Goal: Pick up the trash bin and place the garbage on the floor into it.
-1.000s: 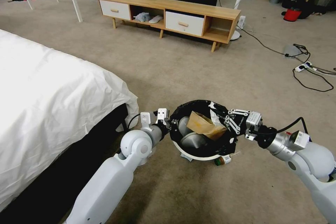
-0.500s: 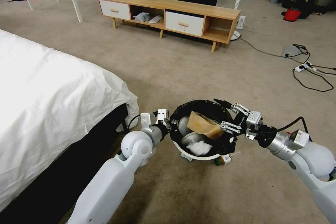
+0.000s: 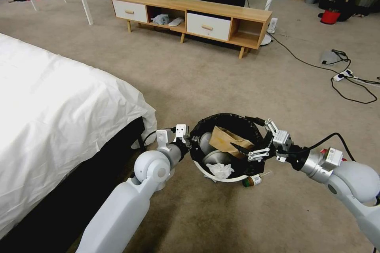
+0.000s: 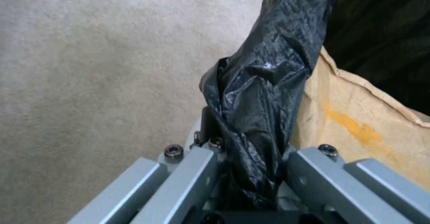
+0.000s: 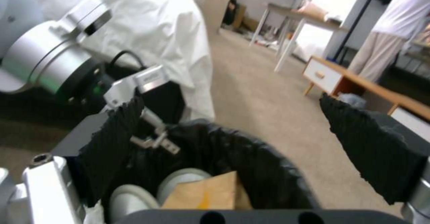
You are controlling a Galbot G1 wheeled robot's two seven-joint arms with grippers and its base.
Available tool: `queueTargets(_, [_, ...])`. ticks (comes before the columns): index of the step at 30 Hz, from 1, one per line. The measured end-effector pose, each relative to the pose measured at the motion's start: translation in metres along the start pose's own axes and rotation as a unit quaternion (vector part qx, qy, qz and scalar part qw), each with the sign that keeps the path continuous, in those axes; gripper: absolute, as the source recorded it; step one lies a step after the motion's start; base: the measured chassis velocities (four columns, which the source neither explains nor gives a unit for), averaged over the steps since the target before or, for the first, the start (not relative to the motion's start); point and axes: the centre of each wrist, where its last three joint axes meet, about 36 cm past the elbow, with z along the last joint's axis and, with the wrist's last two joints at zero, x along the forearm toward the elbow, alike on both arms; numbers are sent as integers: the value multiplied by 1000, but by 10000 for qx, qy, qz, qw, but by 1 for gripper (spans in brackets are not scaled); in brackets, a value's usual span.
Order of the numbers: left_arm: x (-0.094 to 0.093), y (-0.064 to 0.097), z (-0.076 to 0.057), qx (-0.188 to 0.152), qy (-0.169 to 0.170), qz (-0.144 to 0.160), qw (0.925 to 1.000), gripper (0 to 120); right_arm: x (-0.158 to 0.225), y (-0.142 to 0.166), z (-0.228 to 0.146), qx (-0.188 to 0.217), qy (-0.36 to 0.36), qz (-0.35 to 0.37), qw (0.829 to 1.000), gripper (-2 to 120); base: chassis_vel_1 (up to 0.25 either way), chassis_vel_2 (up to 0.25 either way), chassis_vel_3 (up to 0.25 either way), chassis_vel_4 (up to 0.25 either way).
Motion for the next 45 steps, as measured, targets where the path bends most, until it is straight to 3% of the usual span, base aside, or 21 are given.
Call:
queueTargets(14, [30,9,-16,-39,-413,-200,9989,2,-3,-24,-42,284,-922,911,9912,100,0,0,0,0])
queueTargets(26, [41,10,-20,-44,-563,-284,9980,2,18,-42,-46,339,-934,1325,9862,100,0,0,0,0])
queueTargets(32, [52,10,-28,-50,-747,-299,9967,2,35,-55,-27,320,-483,1713,9835,100,0,0,0,0])
queueTargets(37, [64,15,-41,-62,-963,-357,9947,2,43,-58,-13,-54,939,2605,9609,100,0,0,0,0])
queueTargets(45, [71,17,-50,-20,-1115,-354,9931,2,37,-50,0,-331,2038,2793,9378,100,0,0,0,0])
